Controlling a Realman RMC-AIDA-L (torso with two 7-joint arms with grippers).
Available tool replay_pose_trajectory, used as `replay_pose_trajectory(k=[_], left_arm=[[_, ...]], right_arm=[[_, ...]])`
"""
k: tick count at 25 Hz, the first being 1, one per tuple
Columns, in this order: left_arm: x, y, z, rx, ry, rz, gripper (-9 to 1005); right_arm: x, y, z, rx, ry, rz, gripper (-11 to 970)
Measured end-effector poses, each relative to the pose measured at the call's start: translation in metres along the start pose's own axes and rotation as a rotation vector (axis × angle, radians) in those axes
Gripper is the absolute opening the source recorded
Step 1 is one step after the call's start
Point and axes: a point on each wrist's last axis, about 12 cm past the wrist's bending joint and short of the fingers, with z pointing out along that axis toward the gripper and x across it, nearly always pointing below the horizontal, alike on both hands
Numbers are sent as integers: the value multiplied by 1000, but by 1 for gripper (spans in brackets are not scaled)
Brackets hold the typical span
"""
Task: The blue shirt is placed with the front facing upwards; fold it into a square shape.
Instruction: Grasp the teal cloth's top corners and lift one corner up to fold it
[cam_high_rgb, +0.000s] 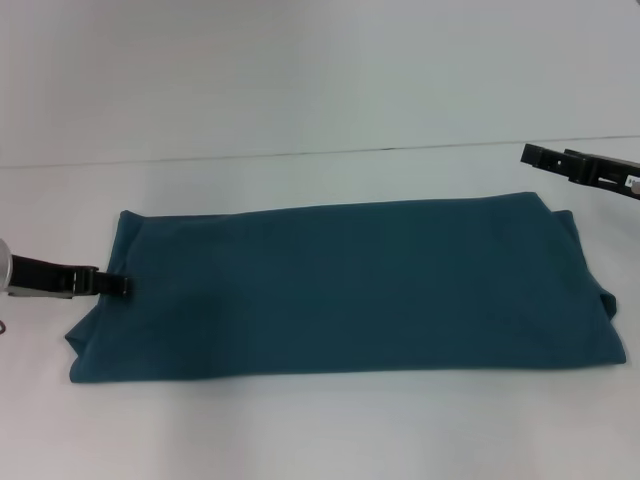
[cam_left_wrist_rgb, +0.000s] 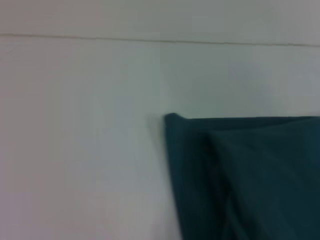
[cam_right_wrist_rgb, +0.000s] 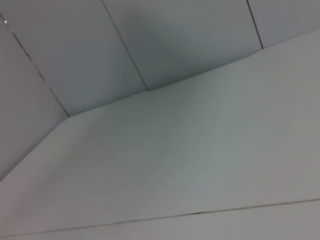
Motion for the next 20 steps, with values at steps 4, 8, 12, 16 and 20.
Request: replay_pose_trajectory(k=[4,8,12,16,20], left_arm=[[0,-2,3,-42,22,17,855],[1,-1,9,-30,54,4,853],[1,-1,11,-25,60,0,852],[2,1,14,-24,75,-7,850],[1,3,16,-14,86,-17,848]], right_arm=[[2,1,1,-8,7,4,798],[2,1,2,-7,9,1,798],[1,2,2,-7,10,-2,797],[1,2,3,-8,11,-6,797],[-1,3,4,-11,11,-9,798]])
